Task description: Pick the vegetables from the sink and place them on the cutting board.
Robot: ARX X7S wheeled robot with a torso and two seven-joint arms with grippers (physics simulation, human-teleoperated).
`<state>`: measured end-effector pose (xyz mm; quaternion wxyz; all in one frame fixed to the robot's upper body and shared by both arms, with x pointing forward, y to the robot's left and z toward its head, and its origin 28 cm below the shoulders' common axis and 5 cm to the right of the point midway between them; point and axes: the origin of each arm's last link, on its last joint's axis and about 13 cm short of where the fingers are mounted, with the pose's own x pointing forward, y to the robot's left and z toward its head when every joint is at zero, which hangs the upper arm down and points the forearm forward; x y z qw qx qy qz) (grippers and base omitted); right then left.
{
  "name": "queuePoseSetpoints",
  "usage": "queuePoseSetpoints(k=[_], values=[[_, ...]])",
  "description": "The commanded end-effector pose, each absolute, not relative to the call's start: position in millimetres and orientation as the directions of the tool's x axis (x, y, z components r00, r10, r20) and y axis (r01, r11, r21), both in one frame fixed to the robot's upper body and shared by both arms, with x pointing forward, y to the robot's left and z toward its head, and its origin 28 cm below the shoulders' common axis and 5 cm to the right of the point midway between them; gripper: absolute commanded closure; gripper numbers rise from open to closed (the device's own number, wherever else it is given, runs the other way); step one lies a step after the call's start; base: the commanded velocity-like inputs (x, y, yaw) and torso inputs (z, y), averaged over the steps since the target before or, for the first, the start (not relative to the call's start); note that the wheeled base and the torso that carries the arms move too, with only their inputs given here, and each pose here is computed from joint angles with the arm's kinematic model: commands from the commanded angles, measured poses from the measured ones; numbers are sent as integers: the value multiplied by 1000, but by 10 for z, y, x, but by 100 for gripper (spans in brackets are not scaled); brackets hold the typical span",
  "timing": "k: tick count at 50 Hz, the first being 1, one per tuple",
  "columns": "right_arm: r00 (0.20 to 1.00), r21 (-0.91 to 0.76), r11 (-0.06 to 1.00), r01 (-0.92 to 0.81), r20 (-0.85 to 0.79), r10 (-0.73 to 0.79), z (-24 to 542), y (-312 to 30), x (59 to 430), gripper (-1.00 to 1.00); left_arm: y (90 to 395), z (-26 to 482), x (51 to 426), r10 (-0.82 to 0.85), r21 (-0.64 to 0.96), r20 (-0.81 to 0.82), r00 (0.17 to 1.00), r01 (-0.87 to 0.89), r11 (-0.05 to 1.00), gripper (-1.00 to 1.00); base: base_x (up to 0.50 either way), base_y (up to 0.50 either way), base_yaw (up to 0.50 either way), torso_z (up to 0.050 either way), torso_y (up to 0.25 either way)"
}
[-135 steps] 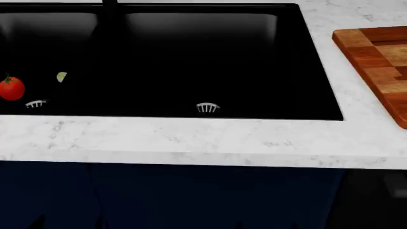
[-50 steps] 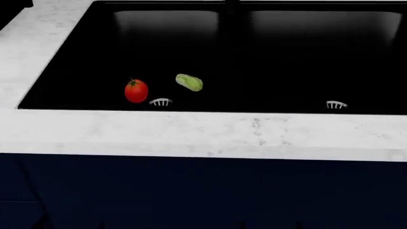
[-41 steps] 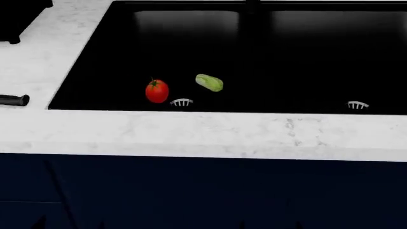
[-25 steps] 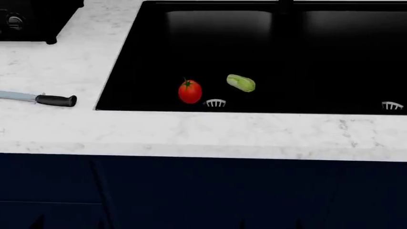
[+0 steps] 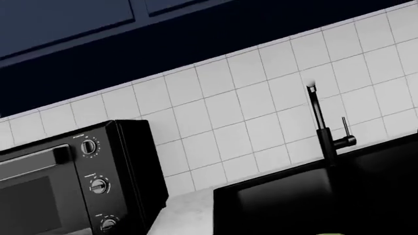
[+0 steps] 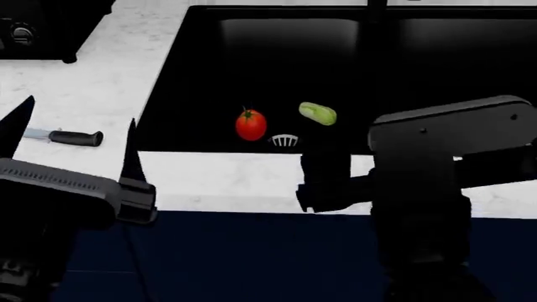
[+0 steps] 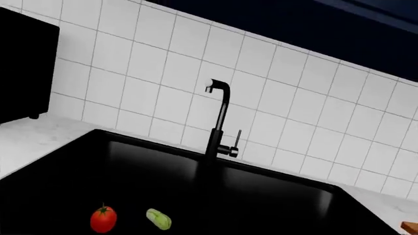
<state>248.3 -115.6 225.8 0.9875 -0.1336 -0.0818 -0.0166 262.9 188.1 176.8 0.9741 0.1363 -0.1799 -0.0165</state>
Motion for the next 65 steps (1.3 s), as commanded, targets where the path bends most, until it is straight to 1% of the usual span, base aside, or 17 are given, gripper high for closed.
queuePoseSetpoints(k=[1, 5, 11, 15, 17, 21, 24, 26, 31, 34, 35, 37, 38, 45, 56, 65], values=[[994, -320, 946, 50, 109, -16, 2651, -1328, 2910, -100, 1855, 2354, 3100, -125, 341, 335, 934, 3, 940, -100, 0, 0, 0, 50, 0], [998, -347, 937, 45, 66, -23, 2611, -1401, 3126, -100, 1812, 2379, 3331, -144, 382, 332, 932, 7, 924, -100, 0, 0, 0, 50, 0], [999, -404, 915, -12, -48, -8, 2612, -1492, 3466, -100, 1847, 2295, 3645, -133, 414, 250, 959, 18, 910, -100, 0, 0, 0, 50, 0], [995, -428, 903, -29, -99, -15, 2589, -1542, 3624, -100, 1870, 2273, 3742, -132, 442, 230, 964, 17, 897, -100, 0, 0, 0, 50, 0], [992, -400, 915, -42, -123, -8, 2557, -1575, 3701, -100, 1884, 2239, 3767, -125, 439, 207, 970, 22, 898, -100, 0, 0, 0, 50, 0], [989, -387, 922, -20, -143, -39, 2610, -1630, 3818, -100, 1915, 2179, 3806, -98, 445, 178, 979, 8, 895, -100, 0, 0, 0, 50, 0], [983, -415, 909, 31, -152, -103, 2679, -1712, 3961, -100, 1960, 2161, 3920, -25, 382, 130, 991, -27, 924, -100, 0, 0, 0, 50, 0], [969, -377, 922, 93, -179, -170, 2737, -1777, 4067, -100, 1995, 2175, 3992, 10, 332, 98, 995, -42, 942, -100, 0, 0, 0, 25, 0], [946, -327, 937, 122, -248, -209, 2549, -1785, 4237, -100, 2067, 2115, 4093, 55, 356, 70, 996, -76, 931, -100, 0, 0, 0, 0, 0], [941, -322, 938, 131, -257, -220, 2507, -1783, 4243, -100, 2107, 2075, 4140, 77, 361, 53, 996, -91, 928, -100, 0, 0, 0, 0, 0], [959, -322, 941, 103, -218, -179, 2524, -1771, 4263, -100, 2125, 2057, 4134, 87, 364, 53, 995, -101, 926, -100, 156, 0, 0, 0, 0], [959, -379, 921, 88, -218, -181, 2558, -1752, 4258, -100, 2139, 2042, 4104, 85, 375, 55, 995, -99, 922, -100, 494, 0, 0, 0, 0], [963, -357, 930, 82, -211, -166, 2575, -1753, 4250, -100, 2142, 2037, 4096, 84, 375, 54, 995, -98, 922, -100, 500, 0, 0, 0, 0], [965, -359, 930, 79, -204, -161, 2649, -1786, 4079, -100, 2184, 2030, 4146, 91, 371, 54, 994, -104, 923, -100, 500, 0, 0, 0, 0], [963, -330, 937, 112, -196, -185, 2565, -1784, 3903, -100, 2125, 2018, 4285, 59, 375, 52, 997, -74, 924, -100, 500, 0, 0, 0, 0], [960, -343, 936, 82, -224, -166, 2549, -1808, 3858, -100, 2119, 2059, 4296, 49, 395, 51, 998, -65, 916, -100, 500, 0, 0, 0, 0]])
